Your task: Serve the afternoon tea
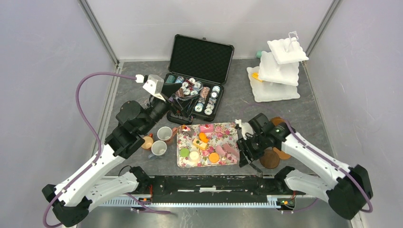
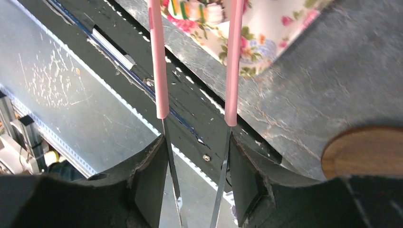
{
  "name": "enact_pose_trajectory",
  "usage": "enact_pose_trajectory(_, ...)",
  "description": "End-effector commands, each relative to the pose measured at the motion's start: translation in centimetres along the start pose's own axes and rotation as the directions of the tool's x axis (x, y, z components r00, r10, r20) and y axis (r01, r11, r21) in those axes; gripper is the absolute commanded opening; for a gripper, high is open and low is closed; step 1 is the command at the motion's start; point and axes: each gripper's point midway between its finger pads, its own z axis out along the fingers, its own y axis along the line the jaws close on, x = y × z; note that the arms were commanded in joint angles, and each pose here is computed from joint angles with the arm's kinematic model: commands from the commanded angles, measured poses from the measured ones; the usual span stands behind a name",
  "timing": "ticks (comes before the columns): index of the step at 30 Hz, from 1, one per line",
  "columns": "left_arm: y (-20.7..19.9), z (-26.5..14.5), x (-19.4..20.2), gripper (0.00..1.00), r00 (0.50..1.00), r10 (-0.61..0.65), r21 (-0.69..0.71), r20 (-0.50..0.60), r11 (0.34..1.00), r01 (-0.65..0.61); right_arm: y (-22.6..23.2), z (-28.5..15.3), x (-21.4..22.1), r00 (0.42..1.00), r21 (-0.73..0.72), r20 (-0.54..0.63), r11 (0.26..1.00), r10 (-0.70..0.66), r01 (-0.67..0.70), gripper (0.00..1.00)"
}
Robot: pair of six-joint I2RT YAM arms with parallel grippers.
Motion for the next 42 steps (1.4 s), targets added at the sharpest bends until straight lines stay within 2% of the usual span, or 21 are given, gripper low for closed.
enact_pose_trajectory(1, -0.2, -0.2, -1.6, 1.0, 0.999, 0.033, 0.007, 0.042, 0.999, -0.034, 2.7, 0.3, -4.6, 0.992, -0.043, 0.08, 0.994, -0.094, 0.097, 0.53)
enact_pose_trajectory(5, -0.1, -0.1, -1.4, 1.0, 0.999, 0.037, 0.001, 0.04, 0.999, -0.037, 2.8, 0.6, -6.3, 0.982, 0.052, 0.057, 0.983, -0.179, 0.176, 0.53)
enact_pose_trajectory(10, -0.1, 0.0, -1.2, 1.0, 0.999, 0.037, 0.002, 0.034, 0.999, -0.037, 1.0, -0.5, -6.1, 0.972, 0.202, 0.026, 0.954, -0.232, 0.223, 0.53)
enact_pose_trajectory(22, -0.2, 0.3, -0.9, 1.0, 0.999, 0.033, 0.011, 0.023, 0.999, -0.033, 1.9, -1.1, -4.2, 0.962, 0.28, -0.006, 0.923, -0.273, 0.264, 0.54)
enact_pose_trajectory(38, -0.3, 0.2, -1.0, 1.0, 0.999, 0.029, 0.016, 0.025, 0.999, -0.03, 2.9, 0.8, -3.1, 0.951, 0.302, -0.084, 0.902, -0.298, 0.309, 0.52)
enact_pose_trajectory(42, -0.3, 0.2, -1.1, 1.0, 0.999, 0.029, 0.016, 0.027, 0.999, -0.03, 2.1, 0.7, -3.0, 0.951, 0.345, -0.094, 0.886, -0.296, 0.31, 0.5)
